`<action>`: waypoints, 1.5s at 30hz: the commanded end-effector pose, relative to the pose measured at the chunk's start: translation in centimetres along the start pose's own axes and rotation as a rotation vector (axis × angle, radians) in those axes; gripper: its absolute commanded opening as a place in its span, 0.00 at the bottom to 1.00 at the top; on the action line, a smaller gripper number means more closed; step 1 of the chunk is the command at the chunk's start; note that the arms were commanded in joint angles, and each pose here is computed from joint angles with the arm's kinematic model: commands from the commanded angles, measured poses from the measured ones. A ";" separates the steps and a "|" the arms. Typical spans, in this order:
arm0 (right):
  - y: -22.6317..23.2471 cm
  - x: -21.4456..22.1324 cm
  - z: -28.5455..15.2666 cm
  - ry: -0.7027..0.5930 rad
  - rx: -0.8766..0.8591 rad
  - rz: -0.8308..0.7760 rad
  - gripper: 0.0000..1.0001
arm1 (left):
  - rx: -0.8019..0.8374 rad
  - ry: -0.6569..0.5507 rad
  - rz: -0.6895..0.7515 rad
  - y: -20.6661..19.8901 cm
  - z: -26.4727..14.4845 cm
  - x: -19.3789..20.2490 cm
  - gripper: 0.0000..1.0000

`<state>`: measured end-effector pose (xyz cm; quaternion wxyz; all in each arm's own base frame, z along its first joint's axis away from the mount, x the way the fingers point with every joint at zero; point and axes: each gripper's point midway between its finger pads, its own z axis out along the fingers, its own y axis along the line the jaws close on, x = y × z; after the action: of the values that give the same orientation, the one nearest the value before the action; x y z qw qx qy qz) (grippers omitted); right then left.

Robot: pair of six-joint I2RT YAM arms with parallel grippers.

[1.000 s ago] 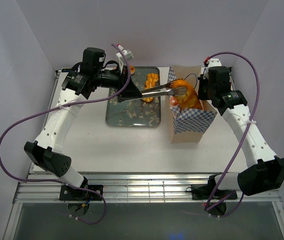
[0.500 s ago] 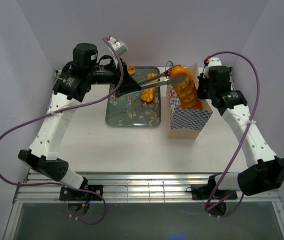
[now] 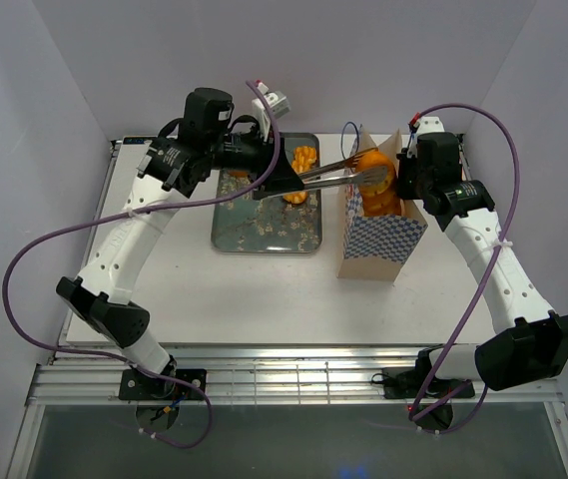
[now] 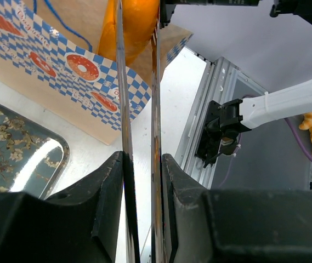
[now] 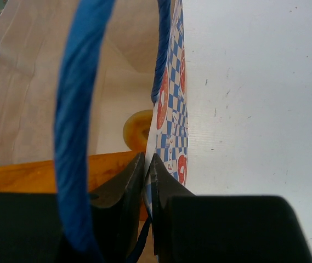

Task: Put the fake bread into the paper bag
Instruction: Place the fake bread in the paper bag.

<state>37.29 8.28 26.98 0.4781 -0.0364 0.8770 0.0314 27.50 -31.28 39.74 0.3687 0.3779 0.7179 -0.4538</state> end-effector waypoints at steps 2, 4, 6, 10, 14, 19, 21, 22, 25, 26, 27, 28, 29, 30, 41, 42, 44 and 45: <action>0.3 -0.7 -0.3 -0.030 -0.013 0.005 0.15 | -0.002 -0.057 0.088 -1.4 -0.8 -2.7 0.22; 0.3 -0.7 -0.3 -0.030 -0.012 0.003 0.15 | -0.037 -0.040 0.080 -0.8 -0.7 -2.5 0.03; 0.2 -0.8 -0.3 -0.030 -0.009 0.003 0.15 | -0.053 -0.044 0.089 -0.7 -1.0 -2.9 0.00; 0.3 -0.8 -0.3 -0.031 -0.010 0.004 0.16 | -0.071 -0.052 0.116 -1.1 -1.8 -3.2 0.00; 0.3 -0.8 -0.3 -0.028 -0.013 0.003 0.16 | -0.069 -0.051 0.168 -1.8 -2.6 -3.9 0.00; 0.3 -0.9 -0.4 -0.028 -0.010 0.000 0.16 | -0.068 -0.072 0.191 -2.2 -3.0 -5.0 0.00; 0.2 -0.9 -0.4 -0.026 -0.005 -0.003 0.16 | -0.061 -0.075 0.195 -2.4 -3.1 -5.1 0.00; 0.1 -0.9 -0.4 -0.025 -0.003 -0.008 0.16 | -0.052 -0.079 0.198 -2.7 -3.2 -5.3 0.00; 0.0 -1.0 -0.5 -0.027 0.004 -0.012 0.16 | -0.023 -0.069 0.199 -3.2 -3.3 -4.8 0.00; 0.0 -1.1 -0.5 -0.028 0.003 -0.012 0.16 | -0.028 -0.068 0.202 -3.4 -3.6 -4.7 0.00; 0.0 -1.2 -0.5 -0.030 0.003 -0.013 0.16 | -0.043 -0.066 0.203 -3.3 -3.8 -4.5 0.00; 0.0 -1.2 -0.4 -0.028 0.001 -0.014 0.16 | -0.047 -0.062 0.204 -3.4 -4.0 -4.4 0.00; 0.0 -1.1 -0.4 -0.025 0.002 -0.014 0.16 | -0.051 -0.069 0.210 -3.9 -4.7 -4.3 0.00; 0.0 -1.1 -0.4 -0.025 0.002 -0.014 0.16 | -0.057 -0.074 0.214 -4.1 -5.0 -4.3 0.00; -0.1 -1.2 -1.0 -0.035 0.008 -0.005 0.16 | -0.020 -0.103 0.237 -7.7 -8.2 -3.0 0.00; -0.1 -1.1 -1.0 -0.033 0.008 -0.005 0.16 | -0.025 -0.095 0.229 -7.4 -8.0 -2.6 0.00; -0.2 -1.2 -1.0 -0.034 0.010 -0.005 0.16 | -0.023 -0.088 0.227 -7.3 -7.9 -2.4 0.00; -0.2 -1.1 -0.9 -0.032 0.011 -0.005 0.16 | -0.022 -0.084 0.226 -7.2 -7.8 -2.3 0.00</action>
<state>37.17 8.16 26.85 0.4753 -0.0405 0.8785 0.0264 21.28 -26.33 45.34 0.4268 0.4118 0.6959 -0.4050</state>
